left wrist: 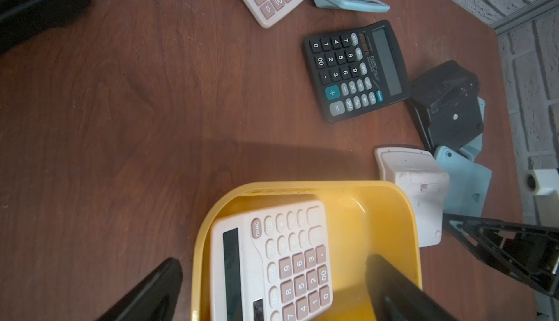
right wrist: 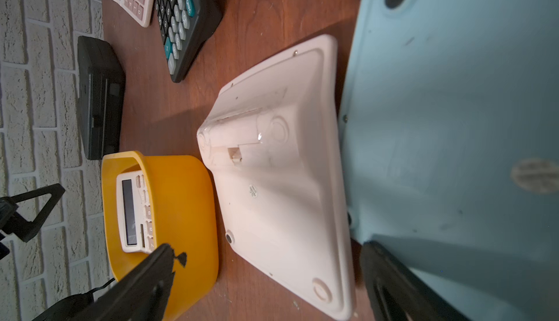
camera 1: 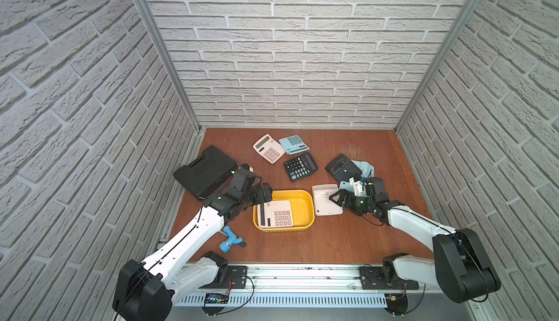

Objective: Put the calculator in the storage box
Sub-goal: Pick up the calculator at the center of the board.

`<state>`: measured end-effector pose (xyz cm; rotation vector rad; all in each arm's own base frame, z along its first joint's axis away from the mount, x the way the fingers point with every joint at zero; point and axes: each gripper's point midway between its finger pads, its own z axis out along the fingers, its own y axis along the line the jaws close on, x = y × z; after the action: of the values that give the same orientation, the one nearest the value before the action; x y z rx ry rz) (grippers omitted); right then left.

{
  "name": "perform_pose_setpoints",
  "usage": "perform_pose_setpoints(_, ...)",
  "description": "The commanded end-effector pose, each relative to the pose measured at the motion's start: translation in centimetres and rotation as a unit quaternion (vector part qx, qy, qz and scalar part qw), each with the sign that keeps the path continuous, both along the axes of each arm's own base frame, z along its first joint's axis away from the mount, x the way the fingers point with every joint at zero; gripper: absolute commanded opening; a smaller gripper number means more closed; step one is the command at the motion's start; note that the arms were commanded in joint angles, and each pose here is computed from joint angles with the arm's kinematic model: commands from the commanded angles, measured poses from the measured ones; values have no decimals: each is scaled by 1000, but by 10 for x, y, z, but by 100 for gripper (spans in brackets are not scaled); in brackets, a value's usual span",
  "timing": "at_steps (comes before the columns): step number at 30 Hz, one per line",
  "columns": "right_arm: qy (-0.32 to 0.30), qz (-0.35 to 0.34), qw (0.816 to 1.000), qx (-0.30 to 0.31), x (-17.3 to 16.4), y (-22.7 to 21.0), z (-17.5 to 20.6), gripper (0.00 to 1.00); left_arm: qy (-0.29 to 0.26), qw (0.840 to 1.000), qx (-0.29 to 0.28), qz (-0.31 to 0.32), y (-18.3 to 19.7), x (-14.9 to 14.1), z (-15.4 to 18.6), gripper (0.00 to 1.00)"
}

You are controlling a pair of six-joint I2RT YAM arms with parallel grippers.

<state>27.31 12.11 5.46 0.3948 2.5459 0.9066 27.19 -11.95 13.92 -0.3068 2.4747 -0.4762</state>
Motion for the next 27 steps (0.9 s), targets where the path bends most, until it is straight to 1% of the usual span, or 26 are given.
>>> perform_pose_setpoints(1,35,-49,998,-32,-20,-21,-16,100,-24,1000,13,-8,-2,7,17,98)
perform_pose_setpoints(3,35,-59,997,-28,-25,-23,-18,100,-25,999,17,-12,-3,7,18,98)
perform_pose_setpoints(6,39,-61,997,0,-28,-16,-21,100,-31,999,22,-15,-5,6,21,98)
perform_pose_setpoints(12,36,-55,994,84,-19,6,-24,98,-38,998,27,-31,-12,6,21,98)
perform_pose_setpoints(17,33,-57,988,138,-7,18,-29,85,-46,997,32,-43,-18,5,25,98)
perform_pose_setpoints(22,30,-57,982,179,2,29,-33,67,-54,996,38,-55,-24,5,29,98)
perform_pose_setpoints(27,3,-44,972,229,15,43,-22,56,-55,996,38,-66,-31,7,29,98)
